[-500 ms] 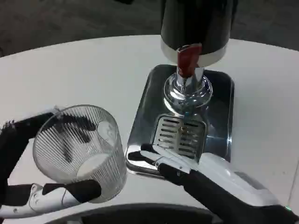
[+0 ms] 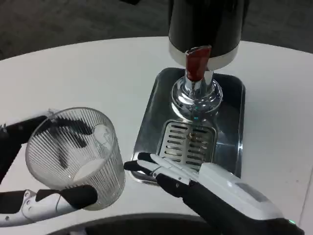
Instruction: Grasp the cup under the faucet to collect the drink, then remove the cup.
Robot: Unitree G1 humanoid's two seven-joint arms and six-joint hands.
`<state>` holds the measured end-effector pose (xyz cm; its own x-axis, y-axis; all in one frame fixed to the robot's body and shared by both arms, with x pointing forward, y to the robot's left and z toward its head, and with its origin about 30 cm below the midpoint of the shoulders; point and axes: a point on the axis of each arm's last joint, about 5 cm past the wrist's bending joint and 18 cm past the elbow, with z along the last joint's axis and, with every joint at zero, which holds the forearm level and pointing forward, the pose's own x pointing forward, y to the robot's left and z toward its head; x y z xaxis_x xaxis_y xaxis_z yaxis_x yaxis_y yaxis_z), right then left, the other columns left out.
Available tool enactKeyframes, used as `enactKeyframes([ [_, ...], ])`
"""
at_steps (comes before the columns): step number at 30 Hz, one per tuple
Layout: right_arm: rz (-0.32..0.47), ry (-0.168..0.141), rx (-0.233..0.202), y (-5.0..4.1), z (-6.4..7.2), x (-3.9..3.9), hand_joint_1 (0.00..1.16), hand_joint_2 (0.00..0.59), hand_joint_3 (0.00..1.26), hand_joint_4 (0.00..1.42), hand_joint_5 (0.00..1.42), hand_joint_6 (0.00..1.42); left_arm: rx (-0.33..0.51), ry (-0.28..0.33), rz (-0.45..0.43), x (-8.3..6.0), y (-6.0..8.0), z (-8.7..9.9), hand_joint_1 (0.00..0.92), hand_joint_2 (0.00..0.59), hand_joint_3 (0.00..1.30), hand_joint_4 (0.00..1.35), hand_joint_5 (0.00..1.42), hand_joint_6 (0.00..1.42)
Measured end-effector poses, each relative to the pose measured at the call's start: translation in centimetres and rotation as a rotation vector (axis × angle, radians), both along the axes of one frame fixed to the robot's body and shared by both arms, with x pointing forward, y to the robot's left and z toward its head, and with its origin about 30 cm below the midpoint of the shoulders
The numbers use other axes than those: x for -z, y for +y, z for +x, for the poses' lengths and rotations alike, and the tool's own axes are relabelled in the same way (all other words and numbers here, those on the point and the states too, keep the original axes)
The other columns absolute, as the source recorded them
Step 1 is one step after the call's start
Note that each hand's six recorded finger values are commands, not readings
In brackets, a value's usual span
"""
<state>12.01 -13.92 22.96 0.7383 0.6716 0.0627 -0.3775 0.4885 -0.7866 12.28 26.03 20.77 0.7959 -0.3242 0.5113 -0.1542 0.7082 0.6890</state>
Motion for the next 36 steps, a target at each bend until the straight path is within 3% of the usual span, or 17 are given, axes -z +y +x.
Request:
enactKeyframes([
  [16, 0.000, -0.009, 0.024, 0.00, 0.1, -0.07, 0.67, 0.452, 0.10, 0.00, 0.00, 0.00, -0.004, 0.002, -0.010, 0.1, 0.2, 0.4, 0.676, 0.309, 0.85, 0.88, 0.88, 0.50],
  [24, 0.003, 0.005, 0.025, 0.17, -0.1, 0.22, 0.67, 0.452, 0.10, 0.00, 0.00, 0.00, -0.045, -0.005, -0.012, 0.2, 0.8, 1.2, 0.676, 0.309, 0.85, 0.88, 0.88, 0.50],
  [29, 0.003, 0.007, 0.046, -0.06, -0.3, 0.29, 0.67, 0.452, 0.10, 0.00, 0.00, 0.00, -0.078, -0.016, 0.001, 0.1, 1.6, 1.9, 0.676, 0.309, 0.85, 0.88, 0.88, 0.50],
  [36, -0.004, 0.005, 0.110, -0.89, -0.5, 0.40, 0.67, 0.452, 0.10, 0.00, 0.00, 0.00, -0.101, -0.018, 0.016, 0.0, 1.9, 1.9, 0.676, 0.309, 0.85, 0.88, 0.88, 0.50],
])
